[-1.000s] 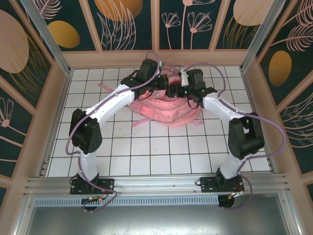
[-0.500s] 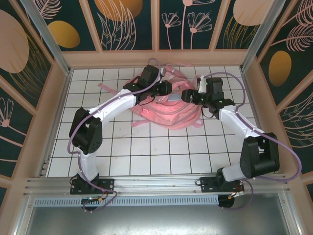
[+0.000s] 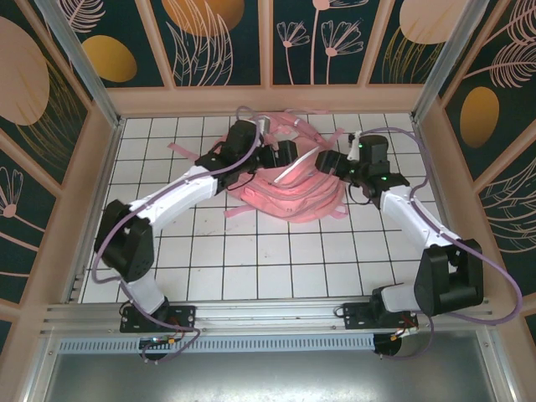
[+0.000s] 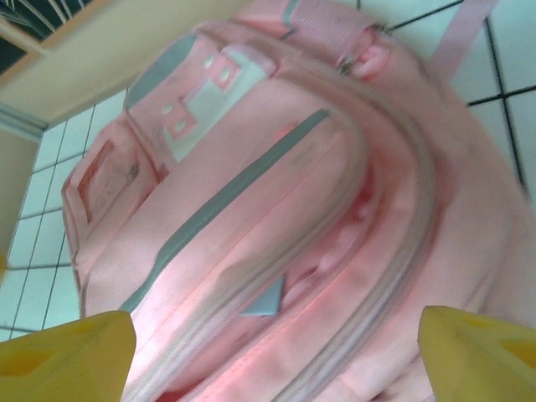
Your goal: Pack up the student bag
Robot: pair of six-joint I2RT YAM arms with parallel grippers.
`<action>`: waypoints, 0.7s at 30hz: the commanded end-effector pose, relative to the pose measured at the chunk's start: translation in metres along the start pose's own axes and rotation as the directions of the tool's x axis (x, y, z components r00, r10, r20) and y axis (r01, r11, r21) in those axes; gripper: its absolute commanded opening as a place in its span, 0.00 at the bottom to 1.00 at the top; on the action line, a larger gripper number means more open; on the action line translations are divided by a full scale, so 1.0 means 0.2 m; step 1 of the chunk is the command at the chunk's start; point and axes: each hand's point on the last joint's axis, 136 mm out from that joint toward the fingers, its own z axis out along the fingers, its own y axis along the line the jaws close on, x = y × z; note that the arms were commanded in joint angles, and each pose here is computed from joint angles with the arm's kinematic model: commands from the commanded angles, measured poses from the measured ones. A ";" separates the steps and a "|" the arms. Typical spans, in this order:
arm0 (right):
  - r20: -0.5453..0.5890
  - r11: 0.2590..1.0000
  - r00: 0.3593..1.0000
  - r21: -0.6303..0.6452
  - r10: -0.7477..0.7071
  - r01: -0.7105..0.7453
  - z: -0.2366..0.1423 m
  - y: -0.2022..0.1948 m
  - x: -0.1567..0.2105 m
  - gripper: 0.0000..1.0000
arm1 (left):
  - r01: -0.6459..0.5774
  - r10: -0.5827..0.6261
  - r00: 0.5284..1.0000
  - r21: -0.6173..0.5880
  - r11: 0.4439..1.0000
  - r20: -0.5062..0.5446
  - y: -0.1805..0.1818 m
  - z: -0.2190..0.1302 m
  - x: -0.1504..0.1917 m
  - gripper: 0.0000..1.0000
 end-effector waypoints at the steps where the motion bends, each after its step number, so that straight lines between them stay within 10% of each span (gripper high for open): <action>1: -0.014 0.998 0.999 0.058 0.031 -0.030 0.01 0.08 0.05 0.81 | -0.005 0.021 0.991 -0.118 0.993 0.134 0.16 -0.14 -0.15 0.99; 15: -0.105 0.984 0.984 0.121 0.144 -0.131 0.13 0.57 0.48 0.60 | 0.122 -0.088 0.980 -0.194 0.973 0.179 0.70 -0.15 -0.01 0.98; 21: -0.151 0.972 0.974 0.187 0.171 -0.142 0.29 0.57 0.57 0.54 | 0.110 -0.086 0.988 -0.189 0.976 0.130 0.81 -0.02 0.13 0.82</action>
